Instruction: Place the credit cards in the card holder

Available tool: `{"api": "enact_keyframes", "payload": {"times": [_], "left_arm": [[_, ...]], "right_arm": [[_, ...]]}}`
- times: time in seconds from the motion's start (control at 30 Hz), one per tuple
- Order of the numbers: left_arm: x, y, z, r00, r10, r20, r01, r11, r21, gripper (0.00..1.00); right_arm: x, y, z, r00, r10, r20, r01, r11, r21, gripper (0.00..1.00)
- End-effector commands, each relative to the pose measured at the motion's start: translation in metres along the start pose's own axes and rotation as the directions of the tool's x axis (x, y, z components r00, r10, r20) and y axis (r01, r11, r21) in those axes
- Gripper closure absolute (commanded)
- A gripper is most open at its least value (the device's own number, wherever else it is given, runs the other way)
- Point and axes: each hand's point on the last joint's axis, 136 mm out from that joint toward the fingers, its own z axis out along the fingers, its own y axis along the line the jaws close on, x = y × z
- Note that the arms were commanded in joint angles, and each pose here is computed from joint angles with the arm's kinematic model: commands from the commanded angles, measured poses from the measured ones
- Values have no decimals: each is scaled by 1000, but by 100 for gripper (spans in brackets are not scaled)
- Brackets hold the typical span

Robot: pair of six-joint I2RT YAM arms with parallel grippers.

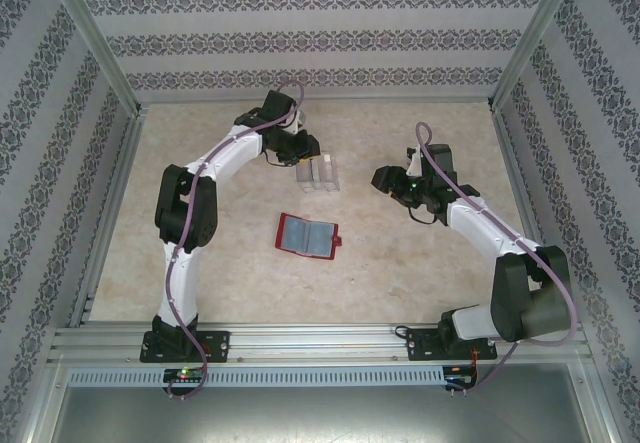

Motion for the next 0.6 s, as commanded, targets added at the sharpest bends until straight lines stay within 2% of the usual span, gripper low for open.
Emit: {"api": "enact_keyframes", "payload": {"times": [0.0,0.3,0.57], "left_arm": [[10,17,13,999,-11,-45,8,998,-70,71],[12,43,1,1000,-19,-8,17,975,-223,62],[14,38,10,999,-29,-33,23,985,-171,60]], "right_arm": [[4,-6,2,1000,18,-15,-18,1000,-8,45],[3,-7,3,1000,20,-16,-20,1000,-3,45],[3,-7,4,1000,22,-19,-22,1000,-4,45]]}}
